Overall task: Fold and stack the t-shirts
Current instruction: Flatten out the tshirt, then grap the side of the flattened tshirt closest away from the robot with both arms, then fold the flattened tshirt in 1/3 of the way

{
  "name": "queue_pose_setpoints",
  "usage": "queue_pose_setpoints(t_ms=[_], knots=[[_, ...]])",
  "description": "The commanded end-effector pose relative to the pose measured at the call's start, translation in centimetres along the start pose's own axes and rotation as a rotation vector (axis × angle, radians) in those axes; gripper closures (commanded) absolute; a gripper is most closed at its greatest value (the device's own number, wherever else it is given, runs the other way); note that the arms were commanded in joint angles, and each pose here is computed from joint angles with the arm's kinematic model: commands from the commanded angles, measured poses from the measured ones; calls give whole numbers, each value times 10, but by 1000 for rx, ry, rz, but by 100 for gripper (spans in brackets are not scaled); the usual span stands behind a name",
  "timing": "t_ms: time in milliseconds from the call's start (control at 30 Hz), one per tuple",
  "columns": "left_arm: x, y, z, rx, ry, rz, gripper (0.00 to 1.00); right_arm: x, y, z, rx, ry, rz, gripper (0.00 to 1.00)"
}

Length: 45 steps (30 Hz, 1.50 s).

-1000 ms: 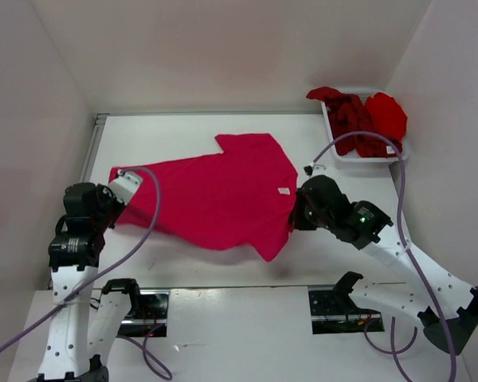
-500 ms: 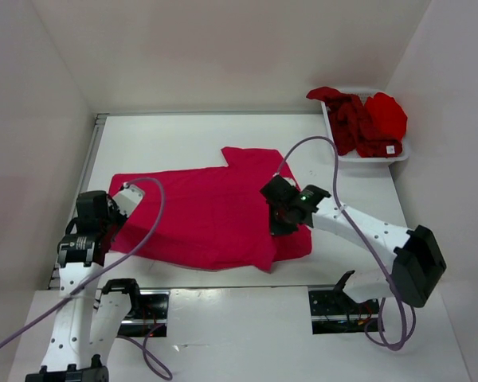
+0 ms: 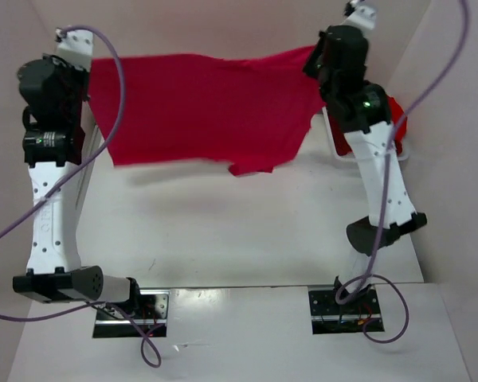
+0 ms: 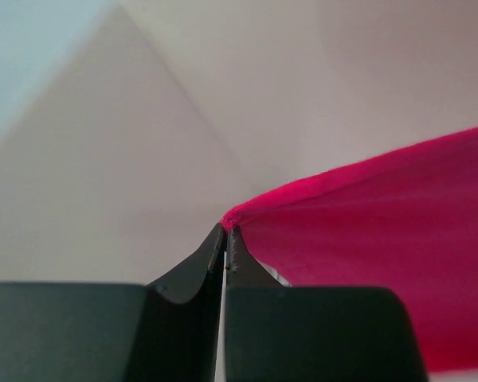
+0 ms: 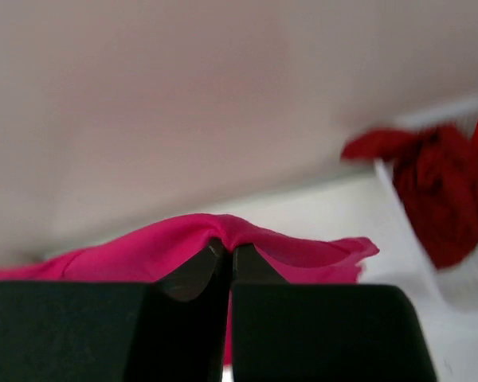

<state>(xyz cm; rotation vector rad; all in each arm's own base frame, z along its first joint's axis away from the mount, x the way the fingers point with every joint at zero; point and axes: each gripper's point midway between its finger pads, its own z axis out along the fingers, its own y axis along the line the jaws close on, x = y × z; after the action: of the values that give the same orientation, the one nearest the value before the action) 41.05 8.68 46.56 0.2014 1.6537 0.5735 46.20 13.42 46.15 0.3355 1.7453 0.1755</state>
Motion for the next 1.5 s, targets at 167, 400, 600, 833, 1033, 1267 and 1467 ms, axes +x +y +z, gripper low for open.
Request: queue_pose_setpoints(t_ms=[167,400,600,833,1033,1267,1467], knots=[[-20,-4,-10,37,-116,-26,100,-17,-32,-52,120,-37,-128,100],[85,-53,-30,153,69,124,100,147,-76,-79,138,309,-195,100],[192,-102,-77,327,298,214,100,265,-83,-134,85,607,-141,100],[282,-128,-125,422,509,316,100,336,-92,-143,71,778,-114,100],[315,-132,-146,428,624,323,100,374,-89,-113,72,820,-226,100],[335,-110,-163,301,741,362,100,378,-69,-60,60,757,-271,100],[346,-103,-163,246,765,376,100,359,-84,-14,121,688,-207,100]])
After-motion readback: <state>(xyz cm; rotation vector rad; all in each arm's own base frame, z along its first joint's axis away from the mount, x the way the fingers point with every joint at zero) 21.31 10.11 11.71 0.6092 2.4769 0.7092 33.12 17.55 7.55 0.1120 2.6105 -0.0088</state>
